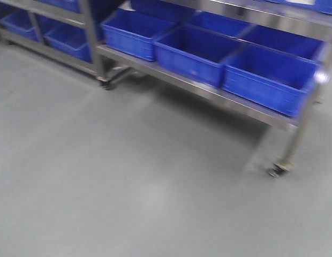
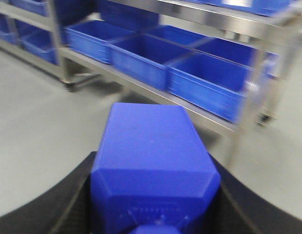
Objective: Pour parts from conveyor to right shelf
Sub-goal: 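Drive the base to the shelf and face the empty blue bin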
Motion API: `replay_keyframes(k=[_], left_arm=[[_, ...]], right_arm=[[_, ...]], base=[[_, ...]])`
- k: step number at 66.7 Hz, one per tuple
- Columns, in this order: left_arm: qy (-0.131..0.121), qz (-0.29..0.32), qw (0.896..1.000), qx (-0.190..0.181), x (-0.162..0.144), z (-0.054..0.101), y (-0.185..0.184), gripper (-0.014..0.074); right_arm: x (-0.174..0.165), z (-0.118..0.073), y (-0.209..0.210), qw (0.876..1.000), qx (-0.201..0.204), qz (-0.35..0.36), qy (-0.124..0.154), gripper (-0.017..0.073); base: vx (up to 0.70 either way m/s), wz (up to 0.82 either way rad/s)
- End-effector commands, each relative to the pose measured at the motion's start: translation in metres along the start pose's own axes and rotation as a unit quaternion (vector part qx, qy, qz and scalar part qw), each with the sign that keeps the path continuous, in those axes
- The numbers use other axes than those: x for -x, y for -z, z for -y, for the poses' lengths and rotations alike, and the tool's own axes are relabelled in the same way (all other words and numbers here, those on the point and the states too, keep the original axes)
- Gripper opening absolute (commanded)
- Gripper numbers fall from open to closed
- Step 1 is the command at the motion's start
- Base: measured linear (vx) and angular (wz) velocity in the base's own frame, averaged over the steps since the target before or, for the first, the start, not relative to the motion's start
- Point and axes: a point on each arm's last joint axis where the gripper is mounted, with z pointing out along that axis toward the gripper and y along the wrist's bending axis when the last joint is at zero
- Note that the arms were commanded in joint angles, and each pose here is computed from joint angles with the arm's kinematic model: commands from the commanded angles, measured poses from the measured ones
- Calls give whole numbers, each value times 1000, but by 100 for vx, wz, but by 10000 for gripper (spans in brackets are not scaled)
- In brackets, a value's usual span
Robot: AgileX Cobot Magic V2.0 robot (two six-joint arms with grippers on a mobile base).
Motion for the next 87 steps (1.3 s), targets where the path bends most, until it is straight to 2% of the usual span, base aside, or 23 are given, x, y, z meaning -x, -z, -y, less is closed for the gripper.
replay_keyframes(k=[1, 37, 87], left_arm=[[8, 40, 999, -6, 13, 1, 0, -6], [8, 40, 999, -6, 13, 1, 0, -6], [8, 40, 999, -6, 13, 1, 0, -6]], right_arm=[[14, 2, 2, 999, -7, 43, 4, -5], [14, 2, 2, 999, -8, 43, 5, -5], [14, 2, 2, 999, -8, 43, 5, -5]], base=[[59, 88], [62, 72], [68, 41]])
